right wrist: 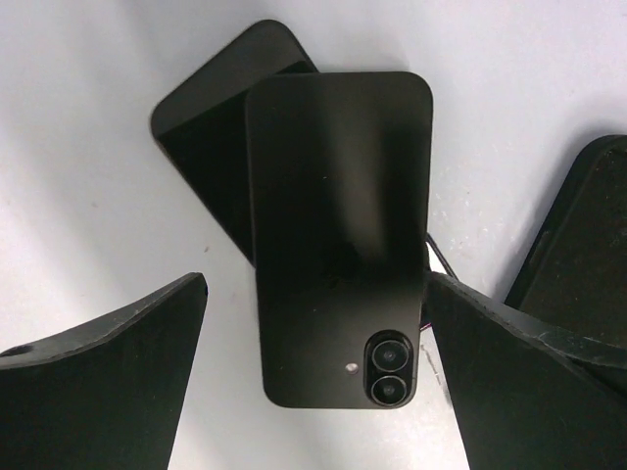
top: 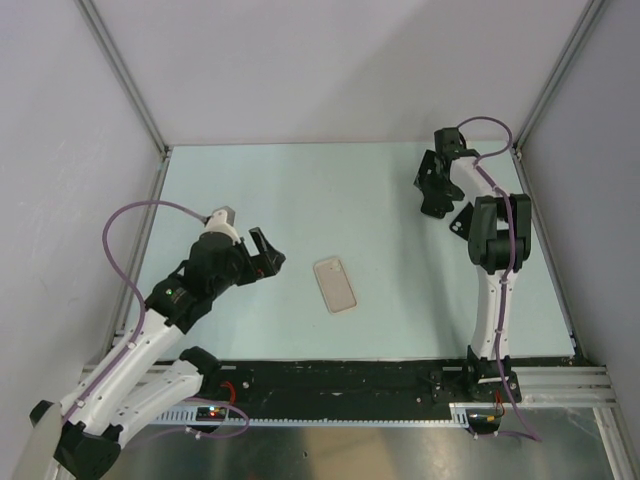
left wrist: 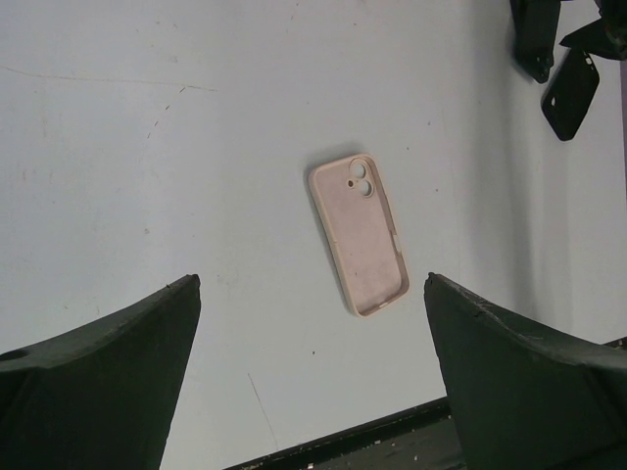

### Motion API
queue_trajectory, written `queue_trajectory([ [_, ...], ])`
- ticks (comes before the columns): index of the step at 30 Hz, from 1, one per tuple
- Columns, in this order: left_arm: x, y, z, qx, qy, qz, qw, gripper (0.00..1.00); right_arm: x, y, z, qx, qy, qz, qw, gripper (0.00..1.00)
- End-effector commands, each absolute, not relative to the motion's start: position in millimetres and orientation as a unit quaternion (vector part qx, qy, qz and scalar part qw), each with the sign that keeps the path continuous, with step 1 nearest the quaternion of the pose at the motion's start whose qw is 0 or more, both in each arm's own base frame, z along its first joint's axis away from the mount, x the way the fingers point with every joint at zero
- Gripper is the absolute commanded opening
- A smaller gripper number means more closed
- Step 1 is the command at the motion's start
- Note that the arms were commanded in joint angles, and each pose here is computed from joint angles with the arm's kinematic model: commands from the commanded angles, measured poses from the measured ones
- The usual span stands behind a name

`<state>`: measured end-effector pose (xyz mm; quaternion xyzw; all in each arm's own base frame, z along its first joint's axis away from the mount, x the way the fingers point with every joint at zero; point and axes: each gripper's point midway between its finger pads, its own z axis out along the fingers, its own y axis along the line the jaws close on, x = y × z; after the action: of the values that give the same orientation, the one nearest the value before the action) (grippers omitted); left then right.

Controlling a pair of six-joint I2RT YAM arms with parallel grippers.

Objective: Put the phone into the phone case

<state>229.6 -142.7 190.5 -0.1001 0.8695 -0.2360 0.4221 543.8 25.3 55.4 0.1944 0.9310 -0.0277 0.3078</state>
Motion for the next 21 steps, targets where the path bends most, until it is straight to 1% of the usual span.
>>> queue_trajectory([
  [1, 233, -144, 200, -0.096, 0.865, -0.242, 0.428, 1.00, 549, 15, 63, 0.196, 0.930, -0.033, 0.309, 0.99],
  [13, 233, -145, 200, -0.099, 0.866, -0.245, 0.426, 1.00, 546, 14, 51, 0.197, 0.939, -0.031, 0.280, 0.99],
  [21, 232, -145, 201, -0.102, 0.864, -0.249, 0.426, 1.00, 545, 14, 43, 0.203, 0.944, -0.014, 0.261, 0.95],
])
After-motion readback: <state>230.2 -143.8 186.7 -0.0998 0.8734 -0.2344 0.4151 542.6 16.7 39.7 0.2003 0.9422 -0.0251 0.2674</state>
